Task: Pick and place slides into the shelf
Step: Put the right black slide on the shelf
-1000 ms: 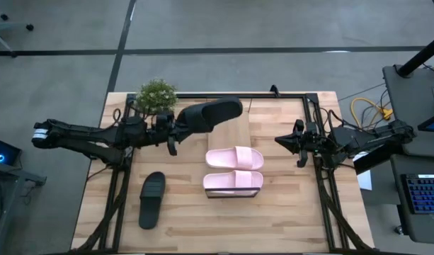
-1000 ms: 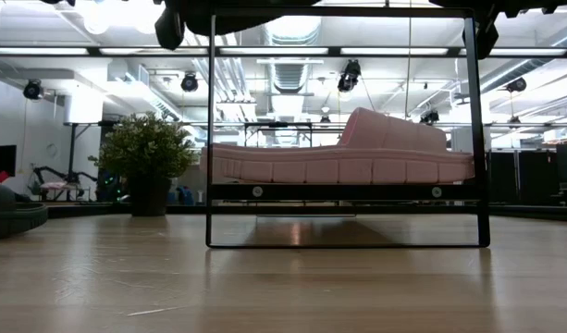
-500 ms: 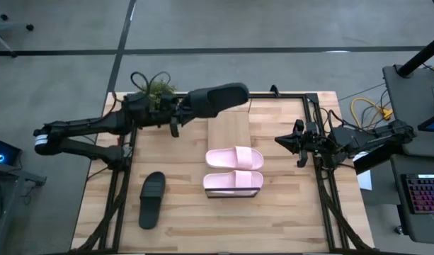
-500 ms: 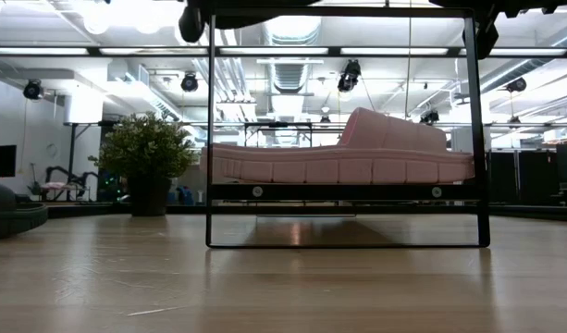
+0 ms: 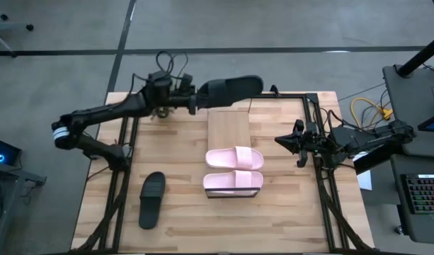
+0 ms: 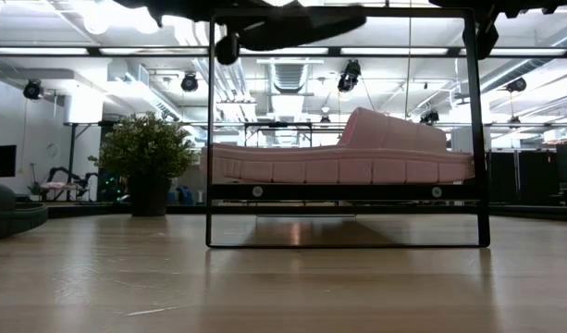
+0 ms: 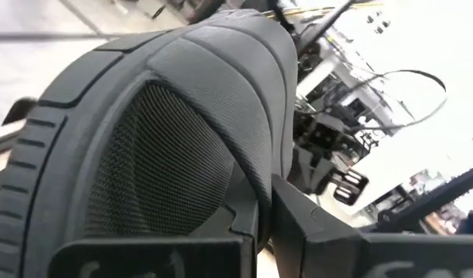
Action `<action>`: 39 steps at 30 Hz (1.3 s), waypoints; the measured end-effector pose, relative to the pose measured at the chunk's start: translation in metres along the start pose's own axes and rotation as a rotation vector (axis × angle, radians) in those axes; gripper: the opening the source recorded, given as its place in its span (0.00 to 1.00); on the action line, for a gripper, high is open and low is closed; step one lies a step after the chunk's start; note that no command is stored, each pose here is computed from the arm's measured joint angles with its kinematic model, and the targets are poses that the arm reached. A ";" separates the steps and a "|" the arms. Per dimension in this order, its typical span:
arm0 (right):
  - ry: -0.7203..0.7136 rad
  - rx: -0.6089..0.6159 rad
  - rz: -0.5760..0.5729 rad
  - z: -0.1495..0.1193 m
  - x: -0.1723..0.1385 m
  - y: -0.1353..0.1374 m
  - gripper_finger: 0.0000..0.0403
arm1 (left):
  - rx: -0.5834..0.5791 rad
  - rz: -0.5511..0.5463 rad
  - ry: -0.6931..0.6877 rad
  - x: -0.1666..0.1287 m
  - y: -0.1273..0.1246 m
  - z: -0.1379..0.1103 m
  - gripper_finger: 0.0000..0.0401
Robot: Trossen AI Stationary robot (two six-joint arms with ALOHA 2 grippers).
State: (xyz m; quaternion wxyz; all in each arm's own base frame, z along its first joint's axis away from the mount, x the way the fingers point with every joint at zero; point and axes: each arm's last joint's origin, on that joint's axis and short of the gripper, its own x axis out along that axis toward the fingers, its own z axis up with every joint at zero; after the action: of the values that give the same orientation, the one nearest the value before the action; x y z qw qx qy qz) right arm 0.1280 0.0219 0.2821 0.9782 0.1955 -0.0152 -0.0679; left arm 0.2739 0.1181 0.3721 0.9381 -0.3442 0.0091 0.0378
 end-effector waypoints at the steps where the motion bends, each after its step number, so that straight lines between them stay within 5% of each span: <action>1: 0.001 0.000 -0.001 0.000 0.000 0.000 0.02 | -0.018 0.005 0.006 0.003 0.003 0.002 0.00; 12: 0.003 -0.002 -0.002 0.000 0.000 0.000 0.02 | -0.185 0.220 0.207 0.013 0.036 -0.001 0.00; 39: 0.035 -0.016 -0.014 -0.004 0.000 -0.002 0.02 | -0.316 0.334 0.358 0.022 0.072 -0.023 0.00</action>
State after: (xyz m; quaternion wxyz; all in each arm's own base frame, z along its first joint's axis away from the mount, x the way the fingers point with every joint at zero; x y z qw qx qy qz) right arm 0.1280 0.0219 0.2781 0.9794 0.1889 0.0037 -0.0715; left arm 0.2909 0.1595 0.3068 0.8371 -0.4809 0.2252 0.1314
